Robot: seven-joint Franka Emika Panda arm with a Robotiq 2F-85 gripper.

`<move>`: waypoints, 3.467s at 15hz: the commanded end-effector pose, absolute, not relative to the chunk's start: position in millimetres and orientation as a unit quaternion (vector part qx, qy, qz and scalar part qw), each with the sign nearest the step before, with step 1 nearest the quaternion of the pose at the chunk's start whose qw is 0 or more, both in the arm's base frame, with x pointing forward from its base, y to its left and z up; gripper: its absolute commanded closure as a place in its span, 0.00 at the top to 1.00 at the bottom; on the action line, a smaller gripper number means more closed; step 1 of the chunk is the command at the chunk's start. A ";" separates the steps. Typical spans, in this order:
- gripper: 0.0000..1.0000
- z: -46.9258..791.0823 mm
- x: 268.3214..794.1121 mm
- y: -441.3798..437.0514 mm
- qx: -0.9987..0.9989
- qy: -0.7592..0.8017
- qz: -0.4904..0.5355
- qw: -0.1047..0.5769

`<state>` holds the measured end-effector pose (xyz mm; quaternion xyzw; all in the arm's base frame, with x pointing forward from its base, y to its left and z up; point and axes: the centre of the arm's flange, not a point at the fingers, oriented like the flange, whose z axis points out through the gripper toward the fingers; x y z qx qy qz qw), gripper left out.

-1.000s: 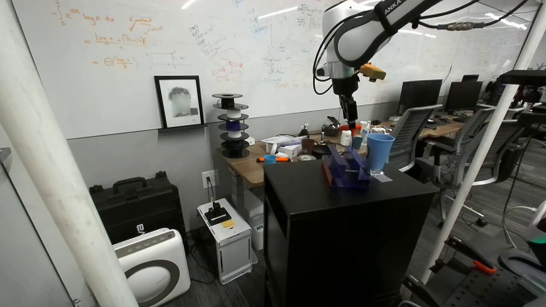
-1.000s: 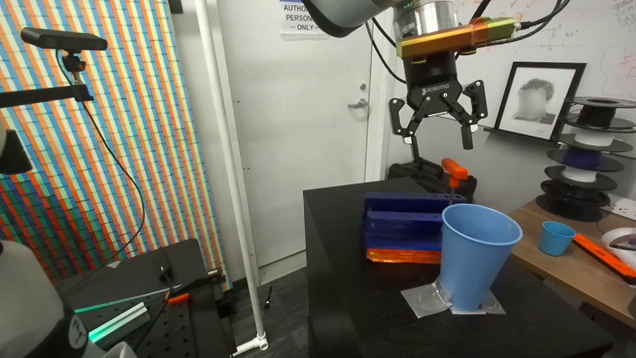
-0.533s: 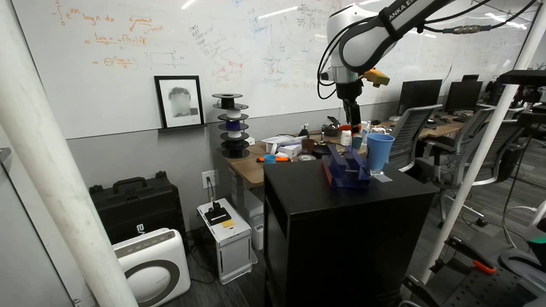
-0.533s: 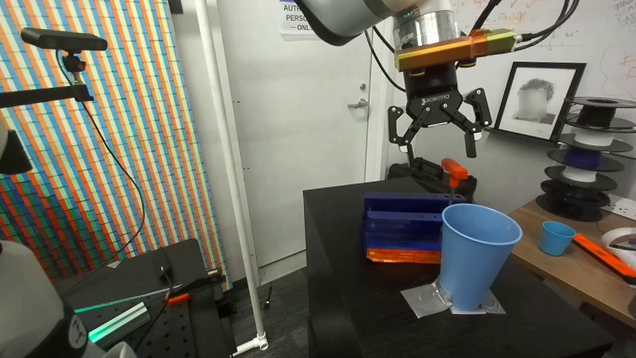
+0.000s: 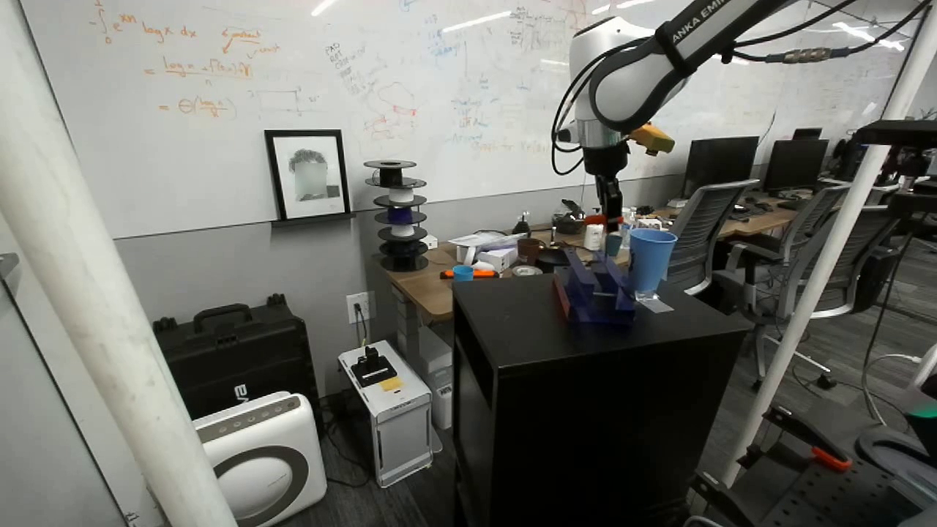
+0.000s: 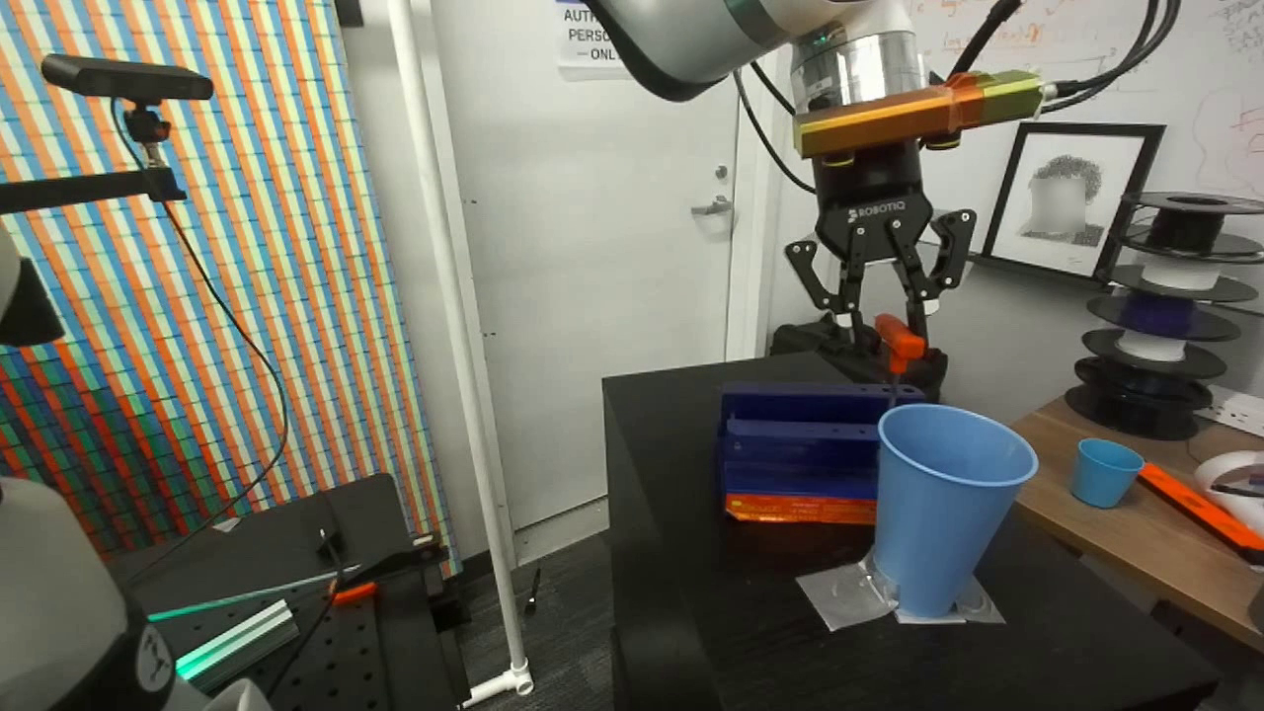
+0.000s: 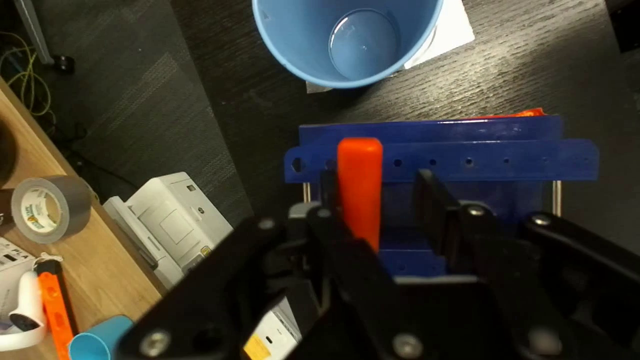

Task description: Pick up the orange object too and put it in the cup

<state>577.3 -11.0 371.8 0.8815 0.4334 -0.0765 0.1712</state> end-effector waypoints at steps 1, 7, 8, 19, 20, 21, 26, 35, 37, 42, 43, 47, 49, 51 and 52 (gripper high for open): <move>0.13 383.1 570.1 -16.0 0.884 0.426 -0.063 0.182; 0.10 401.4 567.3 -8.0 0.883 0.427 -0.052 0.187; 0.10 407.4 566.0 -4.6 0.882 0.429 -0.047 0.191; 0.10 515.6 524.9 37.6 0.875 0.433 0.038 0.213; 0.10 524.0 518.2 38.1 0.879 0.422 0.045 0.219; 0.10 529.4 510.2 35.1 0.885 0.404 0.052 0.224; 0.10 526.6 477.6 5.3 0.913 0.345 0.047 0.211; 0.10 478.4 448.5 -68.2 0.945 0.264 -0.001 0.191; 0.47 467.4 448.8 -80.1 0.950 0.253 -0.014 0.184; 0.77 465.4 446.7 -93.2 0.960 0.231 -0.023 0.159; 0.86 471.6 444.7 -91.9 0.963 0.223 -0.018 0.151; 1.00 505.1 428.0 -78.2 0.989 0.134 -0.007 0.065; 1.00 521.4 411.4 -74.8 0.995 0.092 -0.008 0.028; 1.00 534.6 388.6 -71.1 0.999 0.048 -0.006 -0.004; 1.00 540.1 381.6 -70.5 1.000 0.025 -0.005 -0.018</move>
